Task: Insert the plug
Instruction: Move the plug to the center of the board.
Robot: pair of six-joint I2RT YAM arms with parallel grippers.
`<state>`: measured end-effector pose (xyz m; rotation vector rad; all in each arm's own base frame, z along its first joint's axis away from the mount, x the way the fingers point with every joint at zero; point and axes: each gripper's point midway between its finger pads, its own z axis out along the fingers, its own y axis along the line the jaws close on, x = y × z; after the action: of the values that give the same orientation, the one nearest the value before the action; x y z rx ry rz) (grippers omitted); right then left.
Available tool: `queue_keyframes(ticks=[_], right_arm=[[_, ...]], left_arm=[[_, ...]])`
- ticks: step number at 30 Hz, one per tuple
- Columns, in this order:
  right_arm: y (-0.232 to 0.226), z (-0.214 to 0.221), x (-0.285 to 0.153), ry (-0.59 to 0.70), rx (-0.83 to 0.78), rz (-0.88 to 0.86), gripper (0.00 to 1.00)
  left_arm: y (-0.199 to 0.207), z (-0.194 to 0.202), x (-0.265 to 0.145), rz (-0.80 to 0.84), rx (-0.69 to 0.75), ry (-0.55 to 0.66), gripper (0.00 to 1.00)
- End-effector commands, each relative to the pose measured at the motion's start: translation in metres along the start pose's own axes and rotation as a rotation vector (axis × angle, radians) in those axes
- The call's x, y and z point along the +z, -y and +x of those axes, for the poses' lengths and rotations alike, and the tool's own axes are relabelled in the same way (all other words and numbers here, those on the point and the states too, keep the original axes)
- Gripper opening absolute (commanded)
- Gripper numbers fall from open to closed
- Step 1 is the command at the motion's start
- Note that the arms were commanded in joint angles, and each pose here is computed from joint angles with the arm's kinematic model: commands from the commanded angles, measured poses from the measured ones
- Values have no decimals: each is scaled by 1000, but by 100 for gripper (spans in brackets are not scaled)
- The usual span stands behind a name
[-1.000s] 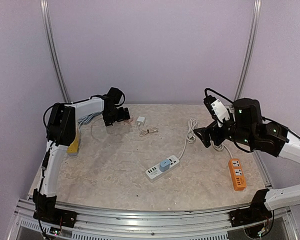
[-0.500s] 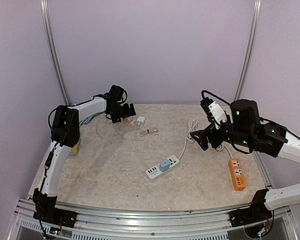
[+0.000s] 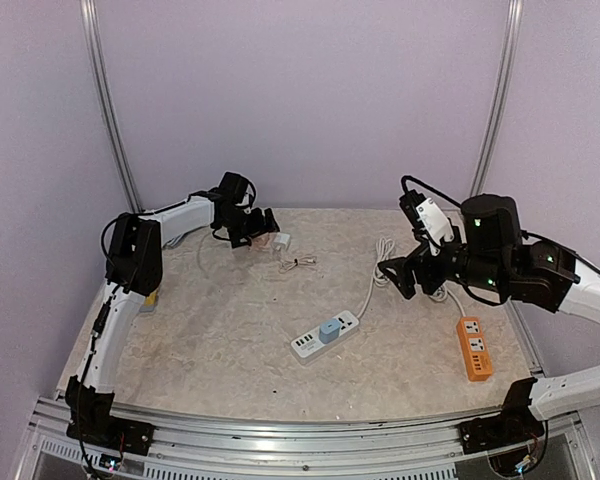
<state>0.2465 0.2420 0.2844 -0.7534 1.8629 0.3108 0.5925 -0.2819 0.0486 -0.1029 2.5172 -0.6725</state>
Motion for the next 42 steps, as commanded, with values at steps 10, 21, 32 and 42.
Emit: queue_keyframes(ticks=[10, 21, 32, 42], right_arm=[[-11, -8, 3, -8, -1, -14, 100], [-19, -16, 0, -5, 1, -31, 99], [-23, -18, -7, -2, 12, -31, 99], [-25, -17, -5, 5, -2, -34, 99]], left_arm=[[-22, -11, 2, -75, -25, 20, 99], [-23, -15, 10, 43, -181, 7, 99], [-28, -34, 10, 53, -242, 67, 99], [-16, -25, 23, 162, -251, 17, 99]])
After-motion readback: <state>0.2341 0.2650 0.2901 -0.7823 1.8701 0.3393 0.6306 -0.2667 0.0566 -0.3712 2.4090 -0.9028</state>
